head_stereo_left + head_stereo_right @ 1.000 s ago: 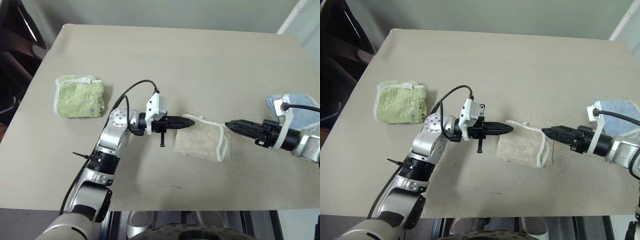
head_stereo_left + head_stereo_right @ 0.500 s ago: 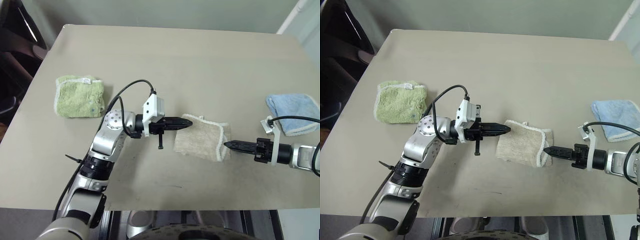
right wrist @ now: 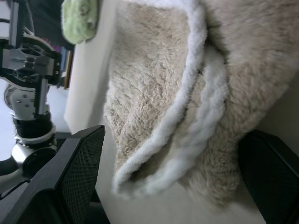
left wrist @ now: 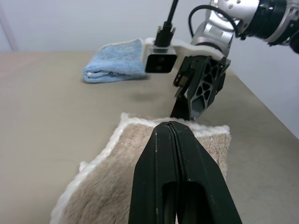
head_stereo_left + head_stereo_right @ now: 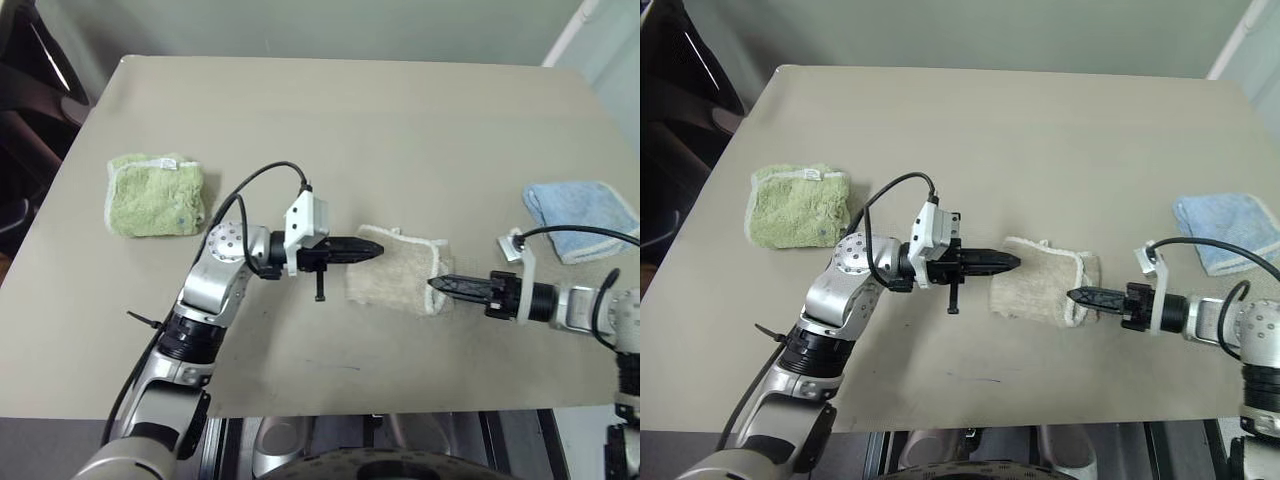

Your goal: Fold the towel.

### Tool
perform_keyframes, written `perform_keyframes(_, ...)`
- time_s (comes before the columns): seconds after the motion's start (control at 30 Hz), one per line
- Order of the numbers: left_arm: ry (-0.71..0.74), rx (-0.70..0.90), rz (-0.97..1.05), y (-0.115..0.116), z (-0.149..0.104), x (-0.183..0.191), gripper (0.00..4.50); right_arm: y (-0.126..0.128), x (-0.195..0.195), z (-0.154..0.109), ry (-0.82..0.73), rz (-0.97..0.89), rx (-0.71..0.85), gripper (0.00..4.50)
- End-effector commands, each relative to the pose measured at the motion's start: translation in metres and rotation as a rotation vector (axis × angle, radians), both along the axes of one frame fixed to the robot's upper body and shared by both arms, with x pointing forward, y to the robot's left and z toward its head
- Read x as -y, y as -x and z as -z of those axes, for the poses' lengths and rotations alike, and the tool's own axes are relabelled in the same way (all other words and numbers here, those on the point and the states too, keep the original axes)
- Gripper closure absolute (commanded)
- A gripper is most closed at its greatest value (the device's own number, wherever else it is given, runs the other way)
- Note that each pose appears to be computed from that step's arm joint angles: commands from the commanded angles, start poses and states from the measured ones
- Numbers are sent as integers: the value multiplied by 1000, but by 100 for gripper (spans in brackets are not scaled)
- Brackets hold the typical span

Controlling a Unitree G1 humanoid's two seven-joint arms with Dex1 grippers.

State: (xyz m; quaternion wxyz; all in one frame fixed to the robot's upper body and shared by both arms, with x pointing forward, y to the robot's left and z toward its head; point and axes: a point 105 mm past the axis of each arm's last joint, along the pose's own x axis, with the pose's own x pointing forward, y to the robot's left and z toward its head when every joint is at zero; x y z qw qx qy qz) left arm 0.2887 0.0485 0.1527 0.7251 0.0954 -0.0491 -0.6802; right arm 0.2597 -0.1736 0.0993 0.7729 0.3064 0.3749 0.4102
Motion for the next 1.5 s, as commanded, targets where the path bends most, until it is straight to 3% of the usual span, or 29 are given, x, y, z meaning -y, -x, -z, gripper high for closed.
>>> perform_keyframes(0.03,7,22,16,3,-1,-1,450,-4,-8,0,0,-17,15,3)
perform_keyframes(0.5,-17,27,-3,3,7,-6,450,-11,-11,11,-6,7,-23,3)
perform_keyframes(0.63,-23,35,-3,2,8,-6,450,-7,-9,9,1,-11,-25,90)
perform_keyframes(0.93,-14,40,4,2,8,-1,450,-7,-16,5,-1,-42,-12,404)
perform_keyframes(1.0,-14,42,4,1,8,-1,450,-6,-15,4,-2,-43,-12,449)
perform_keyframes(1.23,-12,41,0,1,9,-1,450,-7,-14,-10,-19,-38,32,449)
perform_keyframes(1.33,-13,43,1,0,9,0,450,-12,-16,-48,-48,-35,178,449)
perform_keyframes(1.5,-10,47,2,-2,9,2,450,-19,-11,-88,-61,35,338,449)
